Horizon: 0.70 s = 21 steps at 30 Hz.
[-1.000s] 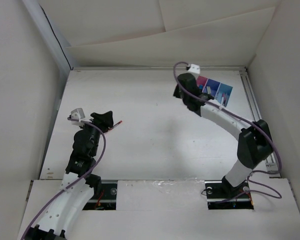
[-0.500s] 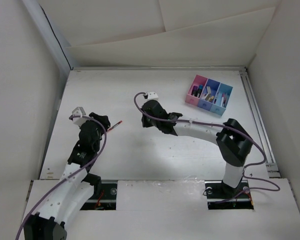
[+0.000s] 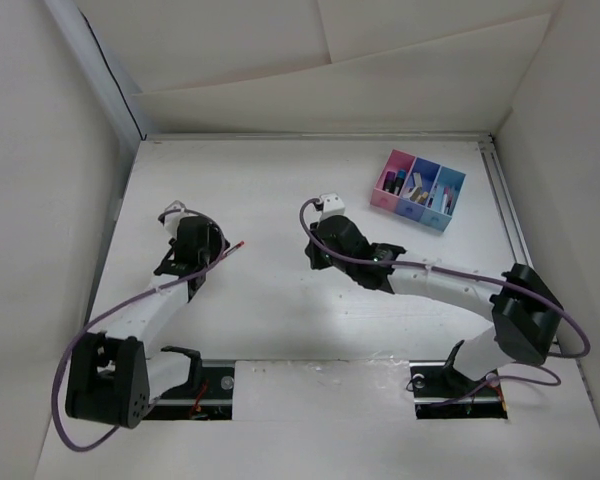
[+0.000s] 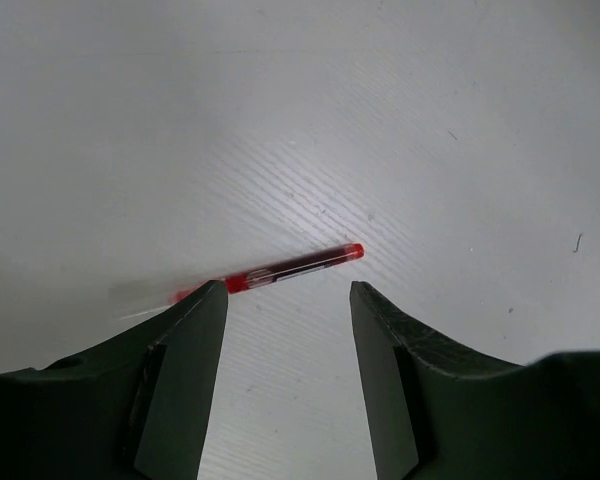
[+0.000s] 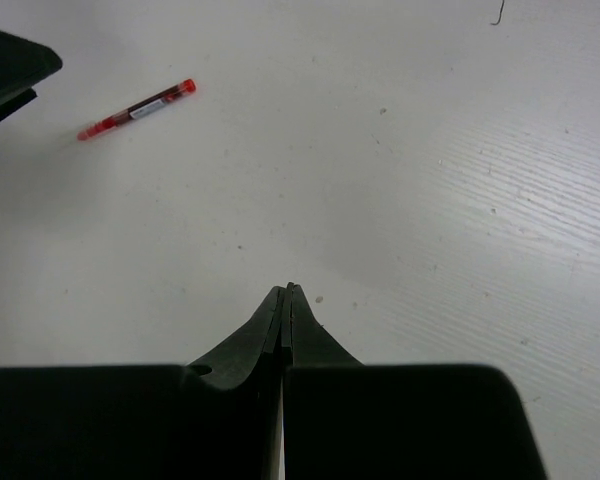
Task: Sort the stationery into containers
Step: Move the pen to the center of the board.
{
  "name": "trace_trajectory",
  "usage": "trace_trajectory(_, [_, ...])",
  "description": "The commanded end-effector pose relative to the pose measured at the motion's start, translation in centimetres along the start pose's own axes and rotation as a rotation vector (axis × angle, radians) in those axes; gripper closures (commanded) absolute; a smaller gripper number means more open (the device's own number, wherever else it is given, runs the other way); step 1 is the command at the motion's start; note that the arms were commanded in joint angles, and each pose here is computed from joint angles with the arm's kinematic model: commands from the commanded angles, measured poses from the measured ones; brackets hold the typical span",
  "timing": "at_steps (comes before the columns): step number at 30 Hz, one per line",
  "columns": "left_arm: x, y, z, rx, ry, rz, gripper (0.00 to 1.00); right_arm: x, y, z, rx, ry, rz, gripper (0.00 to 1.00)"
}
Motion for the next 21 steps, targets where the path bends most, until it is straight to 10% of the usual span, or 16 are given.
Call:
trace_trajectory(1, [-3.3, 1.8, 0.7, 0.006, -0.082, 0.059, 0.51, 0.4, 2.4, -2.0, -0.105, 0.034, 0.006, 1.0])
trace_trajectory(21, [-1.5, -1.7, 4.5, 0.135, 0.073, 0.264, 0.58, -0.1, 3.2, -4.4, -0.137, 0.11, 0.011, 0.99])
Point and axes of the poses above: each gripper's point midway between its finger pads, its own z axis out along the fingers, its own x axis along the line the jaws close on, y = z × x, the point moved 4 cm from there along -z, back along the fingers, and after that the axes turned 4 degrees about -z, right-handed, at the moved point
